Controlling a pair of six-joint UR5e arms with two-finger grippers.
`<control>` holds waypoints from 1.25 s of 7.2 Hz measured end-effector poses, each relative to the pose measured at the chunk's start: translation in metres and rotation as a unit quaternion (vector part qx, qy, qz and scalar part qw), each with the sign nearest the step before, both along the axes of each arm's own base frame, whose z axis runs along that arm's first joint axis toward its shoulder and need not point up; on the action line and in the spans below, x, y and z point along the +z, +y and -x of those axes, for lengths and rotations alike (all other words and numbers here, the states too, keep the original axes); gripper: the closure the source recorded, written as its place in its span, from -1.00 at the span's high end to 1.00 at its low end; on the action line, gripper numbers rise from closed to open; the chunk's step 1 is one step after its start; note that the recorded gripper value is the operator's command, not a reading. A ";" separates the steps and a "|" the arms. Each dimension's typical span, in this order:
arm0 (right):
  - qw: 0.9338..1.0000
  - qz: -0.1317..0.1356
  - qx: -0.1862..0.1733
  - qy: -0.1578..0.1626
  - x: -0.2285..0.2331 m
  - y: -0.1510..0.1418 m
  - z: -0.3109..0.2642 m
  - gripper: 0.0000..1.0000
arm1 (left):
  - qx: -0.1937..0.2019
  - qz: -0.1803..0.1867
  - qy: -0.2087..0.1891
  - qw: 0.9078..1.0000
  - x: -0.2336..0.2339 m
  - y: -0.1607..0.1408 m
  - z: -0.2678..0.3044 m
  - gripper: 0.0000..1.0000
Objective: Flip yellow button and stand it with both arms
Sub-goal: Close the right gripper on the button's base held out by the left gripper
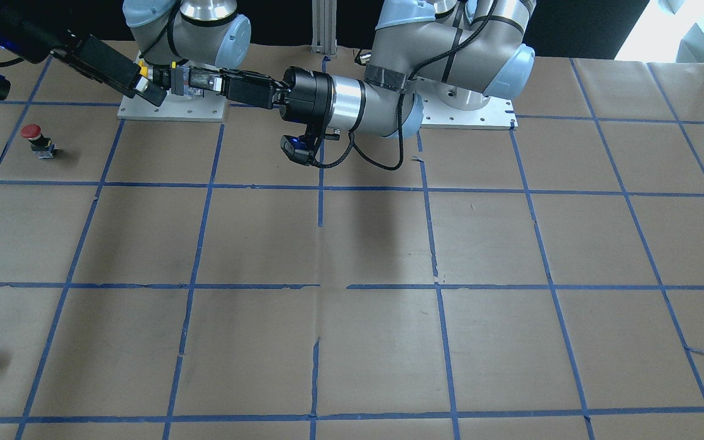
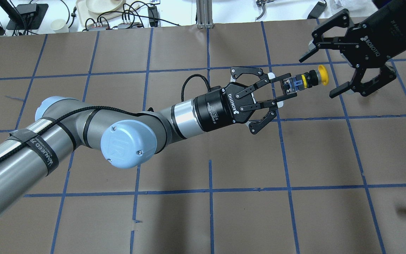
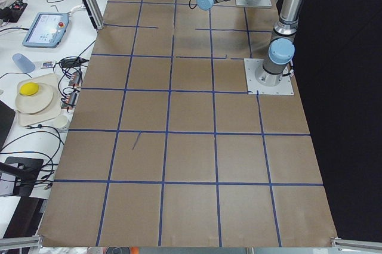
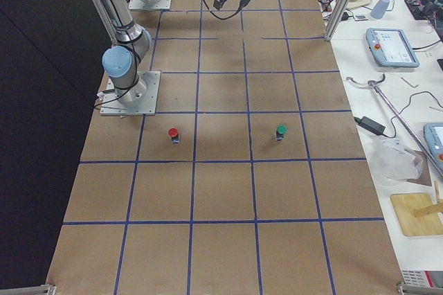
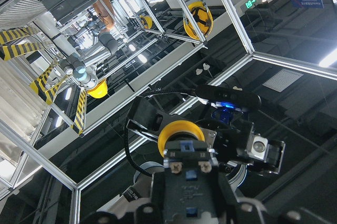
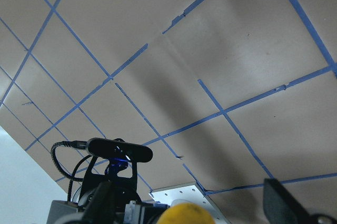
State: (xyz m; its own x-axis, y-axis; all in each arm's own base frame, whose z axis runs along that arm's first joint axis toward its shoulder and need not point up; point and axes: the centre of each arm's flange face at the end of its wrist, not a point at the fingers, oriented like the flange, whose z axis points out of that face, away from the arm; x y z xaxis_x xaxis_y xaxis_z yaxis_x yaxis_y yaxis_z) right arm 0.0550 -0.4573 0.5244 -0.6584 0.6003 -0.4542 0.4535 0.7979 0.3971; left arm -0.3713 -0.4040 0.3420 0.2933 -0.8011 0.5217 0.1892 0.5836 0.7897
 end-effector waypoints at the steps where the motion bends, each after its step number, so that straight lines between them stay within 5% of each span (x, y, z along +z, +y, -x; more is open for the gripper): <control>1: 1.000 -0.005 -0.005 -0.001 0.003 0.002 0.001 0.99 | 0.000 0.000 0.000 1.000 0.000 0.000 0.000 -0.80; 6: 0.999 -0.027 -0.016 -0.005 0.010 0.016 -0.002 0.78 | -0.004 0.001 -0.003 1.000 -0.001 0.000 0.000 -0.80; 7: 0.999 -0.024 -0.021 -0.004 0.013 0.015 0.001 0.55 | -0.005 0.002 -0.004 1.000 -0.001 0.000 0.000 -0.79; 9: 0.999 -0.030 -0.032 -0.008 0.015 0.016 0.009 0.45 | -0.005 0.003 -0.004 1.000 0.000 0.001 0.000 -0.79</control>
